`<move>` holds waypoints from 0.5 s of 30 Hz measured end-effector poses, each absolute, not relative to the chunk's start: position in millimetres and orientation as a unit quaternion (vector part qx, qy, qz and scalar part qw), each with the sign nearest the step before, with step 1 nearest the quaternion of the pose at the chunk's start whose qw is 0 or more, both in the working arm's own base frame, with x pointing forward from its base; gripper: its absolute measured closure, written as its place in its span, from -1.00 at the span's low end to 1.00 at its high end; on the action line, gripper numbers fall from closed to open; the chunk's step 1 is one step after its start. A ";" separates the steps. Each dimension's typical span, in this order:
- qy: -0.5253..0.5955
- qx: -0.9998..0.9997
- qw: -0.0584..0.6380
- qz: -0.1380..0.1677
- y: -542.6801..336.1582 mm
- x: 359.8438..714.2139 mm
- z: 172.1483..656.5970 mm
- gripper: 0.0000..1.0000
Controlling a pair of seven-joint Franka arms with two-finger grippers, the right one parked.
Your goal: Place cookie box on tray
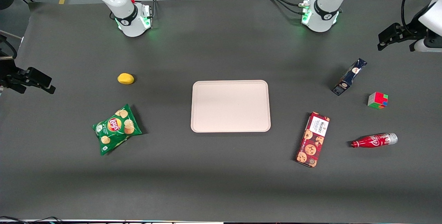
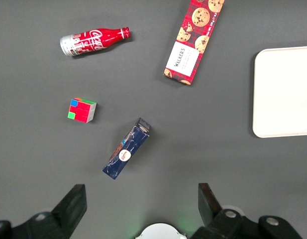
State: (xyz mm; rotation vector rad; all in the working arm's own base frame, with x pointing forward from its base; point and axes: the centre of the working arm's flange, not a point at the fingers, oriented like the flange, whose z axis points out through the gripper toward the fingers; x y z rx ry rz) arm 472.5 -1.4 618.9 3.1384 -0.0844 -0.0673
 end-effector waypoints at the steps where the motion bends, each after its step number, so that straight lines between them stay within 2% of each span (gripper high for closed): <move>1: -0.027 0.999 0.001 -0.021 -1.4 472.5 618.9 -1.00; 15: -0.034 0.999 0.001 -0.020 0.2 472.7 619.1 -1.00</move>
